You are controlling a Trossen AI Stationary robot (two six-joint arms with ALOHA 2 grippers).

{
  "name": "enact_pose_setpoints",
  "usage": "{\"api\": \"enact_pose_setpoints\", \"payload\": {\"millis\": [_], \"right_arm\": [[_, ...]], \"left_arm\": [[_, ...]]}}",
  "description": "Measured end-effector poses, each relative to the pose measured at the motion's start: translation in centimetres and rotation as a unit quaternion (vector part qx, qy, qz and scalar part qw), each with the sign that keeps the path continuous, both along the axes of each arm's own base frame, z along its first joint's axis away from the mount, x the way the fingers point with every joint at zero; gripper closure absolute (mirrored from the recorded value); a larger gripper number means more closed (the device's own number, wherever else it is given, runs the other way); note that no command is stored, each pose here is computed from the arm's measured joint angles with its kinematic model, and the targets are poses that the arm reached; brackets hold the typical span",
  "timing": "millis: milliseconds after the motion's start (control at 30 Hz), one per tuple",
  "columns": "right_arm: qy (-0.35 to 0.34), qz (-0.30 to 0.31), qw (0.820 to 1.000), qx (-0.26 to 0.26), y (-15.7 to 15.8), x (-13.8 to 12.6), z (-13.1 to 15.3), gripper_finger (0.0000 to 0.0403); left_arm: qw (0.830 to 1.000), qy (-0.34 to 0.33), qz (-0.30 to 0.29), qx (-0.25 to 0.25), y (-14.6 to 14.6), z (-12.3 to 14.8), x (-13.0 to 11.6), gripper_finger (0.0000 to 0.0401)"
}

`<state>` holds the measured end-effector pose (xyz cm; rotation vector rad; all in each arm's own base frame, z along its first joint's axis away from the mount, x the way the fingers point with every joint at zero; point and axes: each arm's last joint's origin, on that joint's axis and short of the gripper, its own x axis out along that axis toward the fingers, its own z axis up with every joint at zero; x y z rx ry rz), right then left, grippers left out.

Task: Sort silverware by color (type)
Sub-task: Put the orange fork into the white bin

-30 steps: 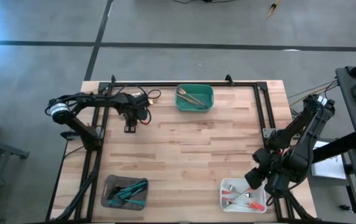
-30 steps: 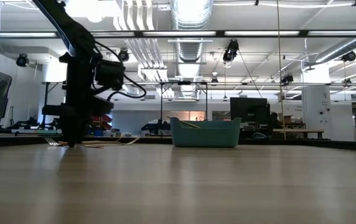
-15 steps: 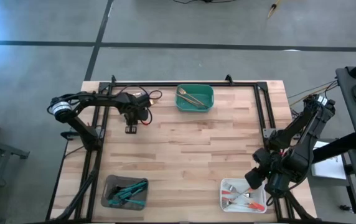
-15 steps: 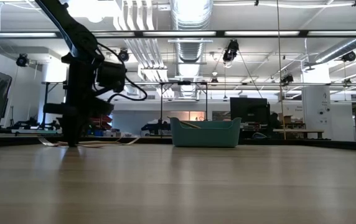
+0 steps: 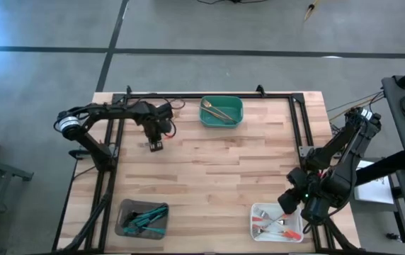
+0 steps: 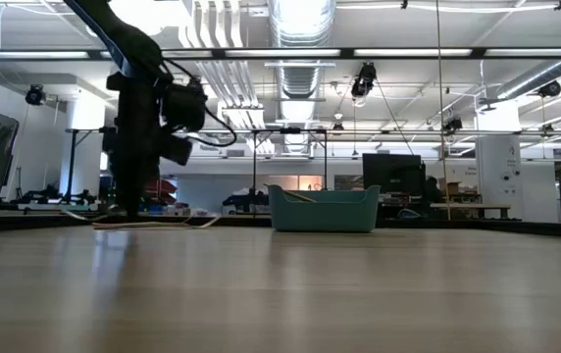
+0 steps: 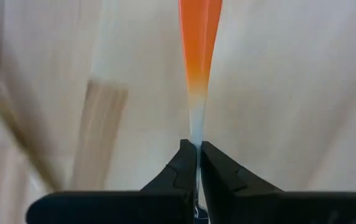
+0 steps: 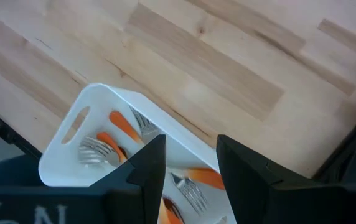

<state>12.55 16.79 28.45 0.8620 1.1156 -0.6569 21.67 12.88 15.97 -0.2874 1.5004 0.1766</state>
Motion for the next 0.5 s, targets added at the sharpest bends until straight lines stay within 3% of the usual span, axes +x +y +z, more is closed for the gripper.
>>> {"api": "enact_pose_setpoints", "payload": {"millis": [167, 300, 400, 500], "right_arm": [[-0.034, 0.019, 0.999, -0.036, -0.2, 0.2, 0.1, 0.0268], [-0.097, 0.025, 0.988, -0.117, -0.8, 0.5, 0.3, 0.0268], [-0.171, -0.014, 0.964, -0.201, -1.9, 0.9, 0.6, 0.0268], [-0.258, -0.096, 0.927, -0.255, -3.2, 1.5, 1.2, 0.0268]], "left_arm": [[0.995, -0.059, 0.050, -0.057, -0.2, 1.5, 1.2, 0.0401], [0.990, -0.092, 0.088, -0.058, -0.6, 2.7, 2.7, 0.0401], [0.981, -0.142, 0.119, -0.049, -1.0, 3.9, 4.4, 0.0401], [0.966, -0.197, 0.161, -0.051, -1.5, 5.1, 6.2, 0.0401]]}}
